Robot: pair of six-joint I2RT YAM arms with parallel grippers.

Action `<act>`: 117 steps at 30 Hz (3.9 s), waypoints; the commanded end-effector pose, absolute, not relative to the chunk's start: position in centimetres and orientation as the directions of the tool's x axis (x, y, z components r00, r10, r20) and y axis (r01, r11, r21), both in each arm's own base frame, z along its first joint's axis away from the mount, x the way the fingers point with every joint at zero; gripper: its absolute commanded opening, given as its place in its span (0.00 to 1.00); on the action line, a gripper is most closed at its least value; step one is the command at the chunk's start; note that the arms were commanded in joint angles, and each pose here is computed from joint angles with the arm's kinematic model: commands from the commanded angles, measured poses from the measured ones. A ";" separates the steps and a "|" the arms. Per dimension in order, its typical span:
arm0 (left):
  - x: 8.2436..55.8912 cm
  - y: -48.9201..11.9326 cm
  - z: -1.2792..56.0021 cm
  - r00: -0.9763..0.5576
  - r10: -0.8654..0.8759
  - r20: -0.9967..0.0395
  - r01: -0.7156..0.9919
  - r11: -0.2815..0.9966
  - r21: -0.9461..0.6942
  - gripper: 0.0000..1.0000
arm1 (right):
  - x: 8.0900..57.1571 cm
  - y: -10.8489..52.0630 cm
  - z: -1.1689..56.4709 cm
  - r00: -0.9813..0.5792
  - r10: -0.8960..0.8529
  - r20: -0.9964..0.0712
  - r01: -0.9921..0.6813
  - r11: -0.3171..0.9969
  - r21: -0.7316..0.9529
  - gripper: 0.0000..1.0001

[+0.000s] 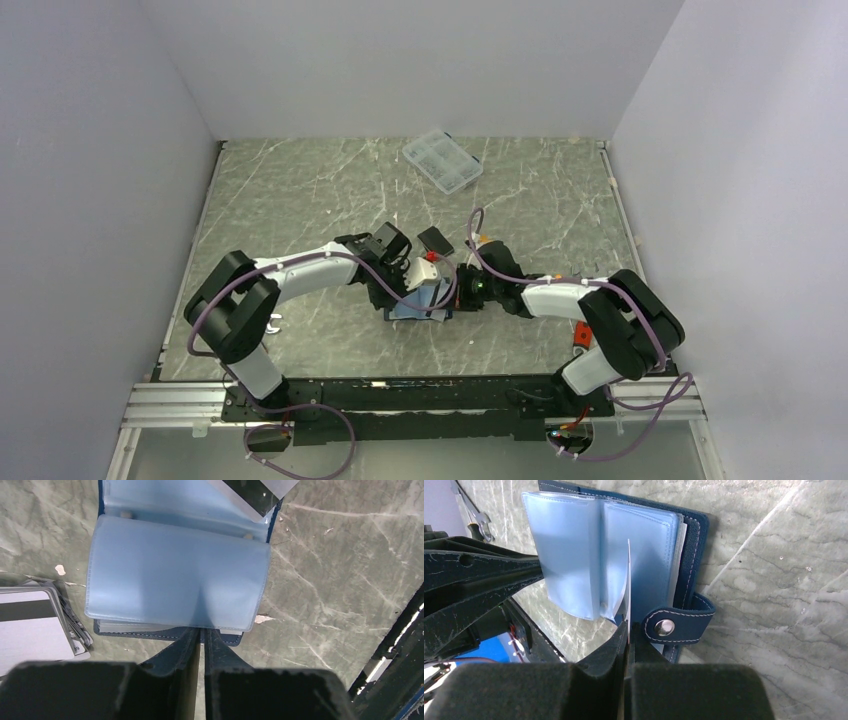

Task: Put the credit cards into the card holder
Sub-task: Insert the credit card into the card holder.

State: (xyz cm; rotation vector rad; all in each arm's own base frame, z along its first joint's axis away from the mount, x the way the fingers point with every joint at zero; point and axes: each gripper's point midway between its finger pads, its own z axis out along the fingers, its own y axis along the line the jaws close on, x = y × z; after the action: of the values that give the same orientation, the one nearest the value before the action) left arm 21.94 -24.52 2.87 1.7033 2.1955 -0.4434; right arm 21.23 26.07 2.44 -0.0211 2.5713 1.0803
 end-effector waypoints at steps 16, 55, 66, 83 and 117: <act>21.1 -25.6 10.9 -0.190 0.778 -0.598 0.980 0.181 -0.076 0.12 | 21.0 25.5 3.2 -0.935 0.103 -0.339 -0.152 0.748 0.647 0.00; 22.3 -27.2 2.3 -0.266 0.840 -0.472 0.961 0.195 -0.195 0.05 | 19.8 25.2 1.0 -0.951 0.112 -0.288 -0.113 0.742 0.661 0.00; 22.2 -28.9 2.4 -0.270 0.837 -0.475 0.956 0.174 -0.237 0.04 | 19.6 25.0 1.3 -0.949 0.106 -0.297 -0.121 0.747 0.654 0.00; 21.9 -29.1 2.6 -0.303 0.820 -0.486 0.941 0.177 -0.289 0.03 | 22.1 22.3 5.4 -0.894 0.127 -0.430 -0.161 0.804 0.572 0.00; 21.6 -23.8 4.4 -0.260 0.858 -0.443 0.961 0.185 -0.206 0.18 | 23.4 28.0 6.7 -0.912 0.157 -0.380 -0.209 0.619 0.757 0.00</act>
State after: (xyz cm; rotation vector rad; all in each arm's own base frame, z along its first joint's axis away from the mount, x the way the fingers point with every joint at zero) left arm 21.84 -24.72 4.91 1.6972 2.2473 -0.7054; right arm 22.04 25.72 4.30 -0.0059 2.5375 1.1038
